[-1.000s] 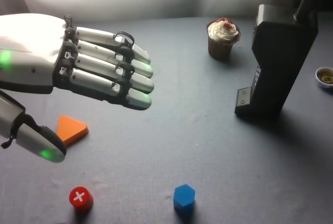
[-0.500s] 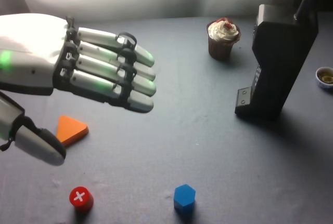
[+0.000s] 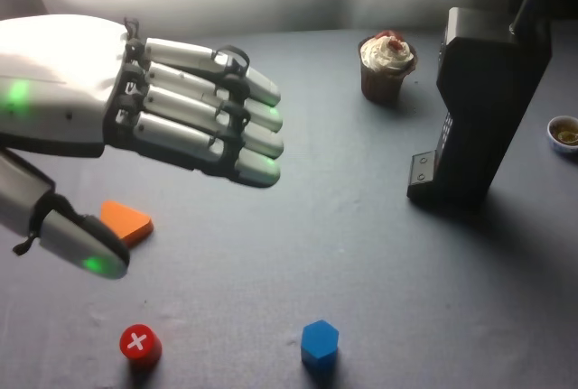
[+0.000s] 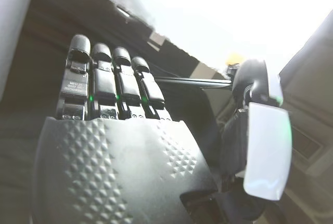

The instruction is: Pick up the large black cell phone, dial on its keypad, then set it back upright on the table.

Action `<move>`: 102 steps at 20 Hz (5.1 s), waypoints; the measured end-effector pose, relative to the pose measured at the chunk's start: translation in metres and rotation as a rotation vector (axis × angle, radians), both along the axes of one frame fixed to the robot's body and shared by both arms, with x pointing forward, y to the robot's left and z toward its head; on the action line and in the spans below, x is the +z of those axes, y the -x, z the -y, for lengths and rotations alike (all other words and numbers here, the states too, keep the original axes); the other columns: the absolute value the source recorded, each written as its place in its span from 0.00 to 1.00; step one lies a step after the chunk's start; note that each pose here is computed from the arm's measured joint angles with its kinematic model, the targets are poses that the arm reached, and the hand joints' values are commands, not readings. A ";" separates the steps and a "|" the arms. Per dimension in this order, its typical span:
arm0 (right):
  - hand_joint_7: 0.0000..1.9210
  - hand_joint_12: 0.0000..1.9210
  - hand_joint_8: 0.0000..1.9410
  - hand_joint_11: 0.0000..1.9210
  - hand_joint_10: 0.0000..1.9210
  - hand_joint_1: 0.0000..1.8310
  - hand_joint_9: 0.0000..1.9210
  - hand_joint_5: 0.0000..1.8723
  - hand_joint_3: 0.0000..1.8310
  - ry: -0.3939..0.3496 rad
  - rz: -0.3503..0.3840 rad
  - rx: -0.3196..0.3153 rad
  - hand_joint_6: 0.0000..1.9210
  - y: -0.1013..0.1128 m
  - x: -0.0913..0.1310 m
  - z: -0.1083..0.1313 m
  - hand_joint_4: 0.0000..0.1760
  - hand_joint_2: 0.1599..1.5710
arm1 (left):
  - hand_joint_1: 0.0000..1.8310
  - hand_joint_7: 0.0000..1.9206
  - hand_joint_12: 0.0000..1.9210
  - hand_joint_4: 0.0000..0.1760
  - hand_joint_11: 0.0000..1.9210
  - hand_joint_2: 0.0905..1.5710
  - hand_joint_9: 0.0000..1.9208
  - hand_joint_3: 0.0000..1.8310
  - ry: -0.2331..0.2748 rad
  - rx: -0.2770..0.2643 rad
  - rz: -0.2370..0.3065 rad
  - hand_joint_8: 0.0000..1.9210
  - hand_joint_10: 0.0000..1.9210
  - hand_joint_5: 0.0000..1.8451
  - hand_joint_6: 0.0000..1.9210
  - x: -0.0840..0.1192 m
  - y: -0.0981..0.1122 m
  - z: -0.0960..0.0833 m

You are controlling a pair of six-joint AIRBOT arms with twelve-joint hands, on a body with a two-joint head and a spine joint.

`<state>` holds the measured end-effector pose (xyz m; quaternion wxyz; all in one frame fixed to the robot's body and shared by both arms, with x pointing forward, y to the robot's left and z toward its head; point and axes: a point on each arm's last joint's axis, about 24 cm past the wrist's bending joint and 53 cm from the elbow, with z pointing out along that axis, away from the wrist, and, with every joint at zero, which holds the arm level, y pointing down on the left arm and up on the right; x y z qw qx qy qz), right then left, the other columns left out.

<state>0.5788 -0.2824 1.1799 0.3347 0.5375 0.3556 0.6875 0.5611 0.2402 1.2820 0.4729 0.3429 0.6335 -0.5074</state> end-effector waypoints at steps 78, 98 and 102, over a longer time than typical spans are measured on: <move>0.46 0.61 0.58 0.49 0.69 0.75 0.47 0.52 0.00 0.051 0.294 0.250 0.42 -0.115 0.091 -0.119 0.00 0.69 | 0.06 0.12 0.20 0.07 0.00 0.75 0.10 0.00 0.073 0.007 -0.022 0.00 0.00 0.12 0.00 0.016 -0.005 0.000; 0.45 0.61 0.60 0.48 0.71 0.75 0.46 0.51 0.00 -0.035 0.460 0.381 0.43 -0.080 0.151 -0.136 0.00 0.69 | 0.72 0.38 1.00 0.36 0.37 0.77 0.40 0.01 0.052 0.124 -0.136 0.75 1.00 0.04 0.00 -0.007 -0.038 0.016; 0.45 0.63 0.60 0.49 0.72 0.75 0.46 0.52 0.00 -0.037 0.461 0.398 0.40 -0.078 0.151 -0.138 0.00 0.69 | 0.72 0.39 1.00 0.44 0.36 0.76 0.39 0.00 0.093 0.216 -0.109 0.73 1.00 0.04 0.00 0.001 -0.062 0.014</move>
